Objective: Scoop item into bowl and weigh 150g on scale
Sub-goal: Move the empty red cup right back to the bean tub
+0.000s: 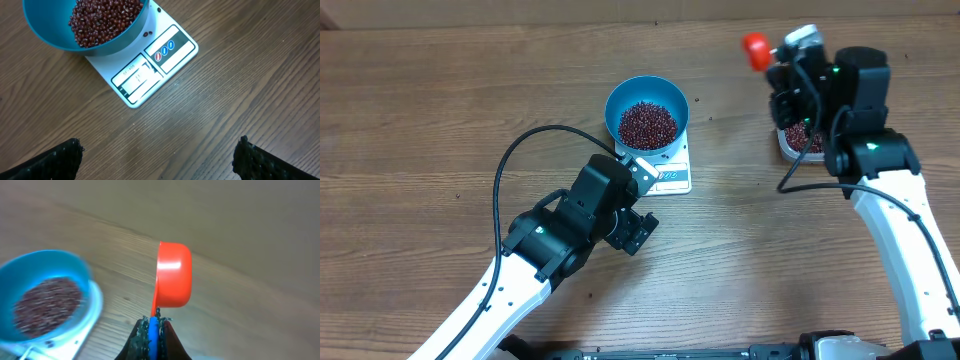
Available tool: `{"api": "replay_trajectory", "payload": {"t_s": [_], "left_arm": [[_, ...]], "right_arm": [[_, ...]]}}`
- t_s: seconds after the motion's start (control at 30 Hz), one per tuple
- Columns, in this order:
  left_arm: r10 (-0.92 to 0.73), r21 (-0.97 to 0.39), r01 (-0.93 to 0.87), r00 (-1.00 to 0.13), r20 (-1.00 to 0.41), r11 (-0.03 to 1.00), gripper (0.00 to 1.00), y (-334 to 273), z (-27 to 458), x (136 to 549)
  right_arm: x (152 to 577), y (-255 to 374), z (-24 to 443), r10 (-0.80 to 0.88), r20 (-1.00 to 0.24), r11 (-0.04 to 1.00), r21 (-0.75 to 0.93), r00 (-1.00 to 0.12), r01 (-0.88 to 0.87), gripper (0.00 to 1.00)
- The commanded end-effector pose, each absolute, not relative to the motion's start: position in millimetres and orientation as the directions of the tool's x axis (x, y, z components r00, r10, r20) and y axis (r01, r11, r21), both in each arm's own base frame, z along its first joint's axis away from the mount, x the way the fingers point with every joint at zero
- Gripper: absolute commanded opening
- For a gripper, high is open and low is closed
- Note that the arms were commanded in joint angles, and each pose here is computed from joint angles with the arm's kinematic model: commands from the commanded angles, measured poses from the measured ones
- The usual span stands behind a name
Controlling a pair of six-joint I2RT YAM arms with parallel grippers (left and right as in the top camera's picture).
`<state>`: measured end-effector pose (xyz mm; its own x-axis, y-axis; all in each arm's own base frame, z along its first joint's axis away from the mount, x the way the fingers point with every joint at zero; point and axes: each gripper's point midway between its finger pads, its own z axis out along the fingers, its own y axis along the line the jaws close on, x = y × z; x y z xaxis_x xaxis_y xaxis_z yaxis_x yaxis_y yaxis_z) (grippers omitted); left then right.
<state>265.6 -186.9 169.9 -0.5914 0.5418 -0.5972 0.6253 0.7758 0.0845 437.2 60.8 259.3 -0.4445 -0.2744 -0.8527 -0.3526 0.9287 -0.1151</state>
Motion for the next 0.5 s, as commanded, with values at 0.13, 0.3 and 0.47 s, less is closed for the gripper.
{"api": "replay_trajectory", "payload": {"t_s": [0.13,0.3,0.47], "left_arm": [[0.553,0.097,0.629,-0.587,-0.591,0.771,0.99,-186.2,167.3,267.0],[0.553,0.097,0.629,-0.587,-0.591,0.771,0.99,-186.2,167.3,267.0],[0.553,0.097,0.629,-0.587,-0.591,0.771,0.99,-186.2,167.3,267.0]], "right_arm": [[427.0,-23.1,256.3,-0.002,-0.820,0.999,-0.023,-0.573,0.029,0.03],[403.0,-43.8,227.9,0.126,-0.726,0.990,0.044,-0.676,0.137,0.03],[386.1,-43.9,211.5,0.137,-0.658,0.988,0.042,-0.741,0.146,0.04]]}}
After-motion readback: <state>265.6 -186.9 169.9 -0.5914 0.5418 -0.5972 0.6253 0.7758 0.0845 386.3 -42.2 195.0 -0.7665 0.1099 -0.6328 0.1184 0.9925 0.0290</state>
